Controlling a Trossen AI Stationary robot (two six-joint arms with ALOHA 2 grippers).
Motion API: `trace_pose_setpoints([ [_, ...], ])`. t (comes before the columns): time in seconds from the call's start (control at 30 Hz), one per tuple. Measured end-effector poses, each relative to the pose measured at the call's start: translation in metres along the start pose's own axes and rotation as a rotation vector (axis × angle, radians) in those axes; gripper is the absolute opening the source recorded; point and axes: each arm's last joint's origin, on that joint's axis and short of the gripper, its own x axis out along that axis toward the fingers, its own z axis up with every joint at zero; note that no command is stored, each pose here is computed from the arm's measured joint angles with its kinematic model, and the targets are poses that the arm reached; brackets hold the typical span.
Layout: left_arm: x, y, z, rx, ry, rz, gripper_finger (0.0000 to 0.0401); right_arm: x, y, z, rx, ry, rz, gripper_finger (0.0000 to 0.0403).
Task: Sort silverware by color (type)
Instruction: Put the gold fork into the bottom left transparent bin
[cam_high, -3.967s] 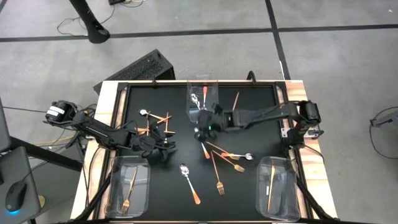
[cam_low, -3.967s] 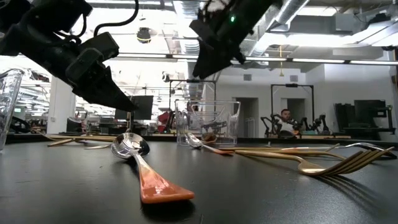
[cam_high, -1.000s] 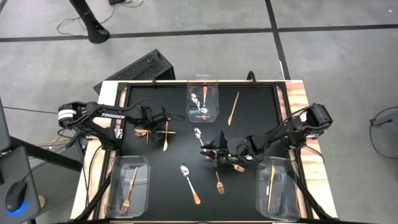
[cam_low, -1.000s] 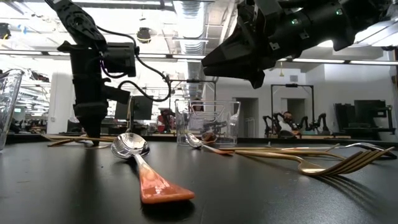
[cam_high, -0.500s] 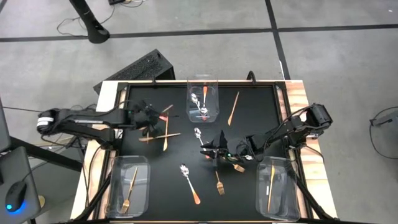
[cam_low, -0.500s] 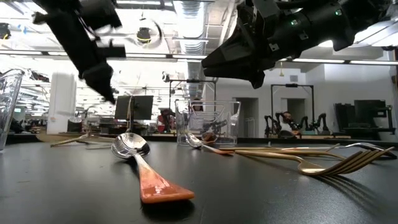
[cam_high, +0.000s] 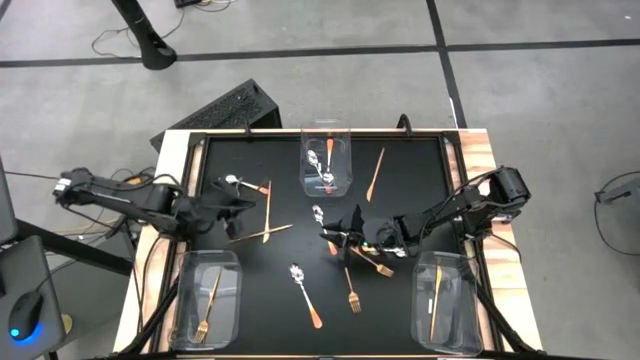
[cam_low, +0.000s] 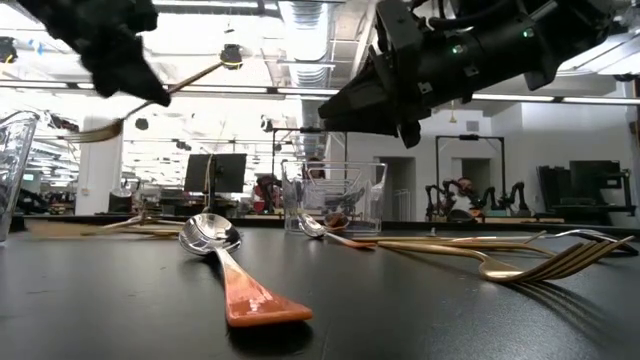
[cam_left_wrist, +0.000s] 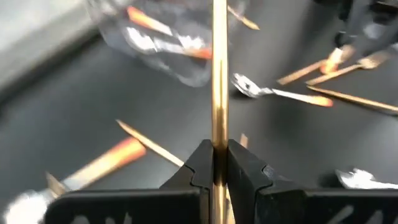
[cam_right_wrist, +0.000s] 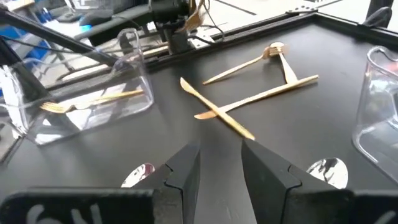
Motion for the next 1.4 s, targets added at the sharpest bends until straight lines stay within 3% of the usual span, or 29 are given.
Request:
trace_pose_setpoints([
  [0.17, -0.01, -0.006, -0.012, -0.214, 0.181, -0.18, 0.0009, 0.0, 0.001, 0.002, 0.008, -0.018, 0.007, 0.0139],
  [0.37, -0.025, -0.018, -0.022, -0.355, 0.335, -0.359, 0.0009, -0.001, 0.004, 0.002, 0.013, -0.031, 0.022, 0.0139],
  [0.57, -0.037, -0.028, -0.032, -0.399, 0.438, -0.44, 0.0009, -0.002, 0.006, 0.001, -0.026, -0.02, 0.024, 0.0139],
  [0.77, -0.049, -0.038, -0.046, -0.332, 0.655, -0.556, 0.0009, 0.001, -0.003, 0.0, -0.077, 0.004, -0.016, 0.0139],
  [0.9, -0.051, -0.038, -0.05, -0.303, 0.687, -0.541, 0.0009, 0.004, -0.011, 0.0, -0.084, 0.026, -0.046, 0.0139],
  [1.1, -0.05, -0.044, -0.051, -0.375, 0.741, -0.531, 0.0009, 0.005, -0.019, -0.002, -0.098, 0.068, -0.081, 0.0139],
  [1.23, -0.048, -0.05, -0.058, -0.445, 0.933, -0.48, 0.0009, 0.006, -0.022, -0.003, -0.109, 0.083, -0.094, 0.0139],
  [1.4, -0.044, -0.058, -0.07, -0.339, 1.14, -0.449, 0.0009, 0.007, -0.024, -0.002, -0.129, 0.082, -0.097, 0.0139],
])
